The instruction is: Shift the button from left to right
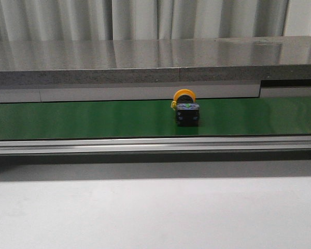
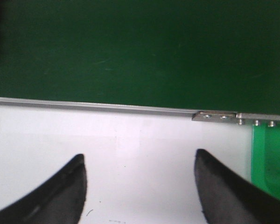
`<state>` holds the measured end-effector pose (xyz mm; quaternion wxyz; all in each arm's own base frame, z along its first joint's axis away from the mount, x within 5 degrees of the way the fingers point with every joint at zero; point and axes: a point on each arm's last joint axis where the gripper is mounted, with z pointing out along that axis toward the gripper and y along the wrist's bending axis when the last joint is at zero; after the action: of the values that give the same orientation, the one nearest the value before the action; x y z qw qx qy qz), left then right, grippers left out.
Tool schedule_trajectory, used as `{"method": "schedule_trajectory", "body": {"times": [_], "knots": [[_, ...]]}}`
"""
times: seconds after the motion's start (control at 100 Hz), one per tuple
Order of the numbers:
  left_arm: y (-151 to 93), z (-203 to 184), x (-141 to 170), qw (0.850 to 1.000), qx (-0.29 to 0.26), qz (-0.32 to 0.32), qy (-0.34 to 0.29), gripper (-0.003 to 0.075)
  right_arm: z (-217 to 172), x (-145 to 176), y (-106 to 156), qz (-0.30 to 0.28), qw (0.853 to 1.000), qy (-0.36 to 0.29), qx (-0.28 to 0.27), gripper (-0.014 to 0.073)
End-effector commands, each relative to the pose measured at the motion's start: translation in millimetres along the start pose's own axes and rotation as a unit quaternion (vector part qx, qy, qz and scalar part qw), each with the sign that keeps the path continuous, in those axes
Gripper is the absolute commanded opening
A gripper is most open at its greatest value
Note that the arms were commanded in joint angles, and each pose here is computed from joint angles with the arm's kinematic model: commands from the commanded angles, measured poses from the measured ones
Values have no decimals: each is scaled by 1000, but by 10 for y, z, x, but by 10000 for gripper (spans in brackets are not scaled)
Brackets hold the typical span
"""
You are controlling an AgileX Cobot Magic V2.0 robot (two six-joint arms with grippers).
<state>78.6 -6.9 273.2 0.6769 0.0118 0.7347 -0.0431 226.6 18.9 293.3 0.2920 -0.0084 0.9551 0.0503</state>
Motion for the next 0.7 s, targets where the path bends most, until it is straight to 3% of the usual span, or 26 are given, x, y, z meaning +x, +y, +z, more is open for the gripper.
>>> {"method": "schedule_trajectory", "body": {"times": [0.0, 0.45, 0.69], "knots": [[6, -10, -155, 999, -4, -7, -46, -20, -125, -134, 15, 1, 999, -54, -4, 619], [6, -10, -155, 999, -4, -7, -46, -20, -132, -263, 91, 33, 995, -82, -44, 634], [6, -10, -155, 999, -4, -7, -46, -20, 24, -468, 295, -10, 995, -79, -65, 634]]}}
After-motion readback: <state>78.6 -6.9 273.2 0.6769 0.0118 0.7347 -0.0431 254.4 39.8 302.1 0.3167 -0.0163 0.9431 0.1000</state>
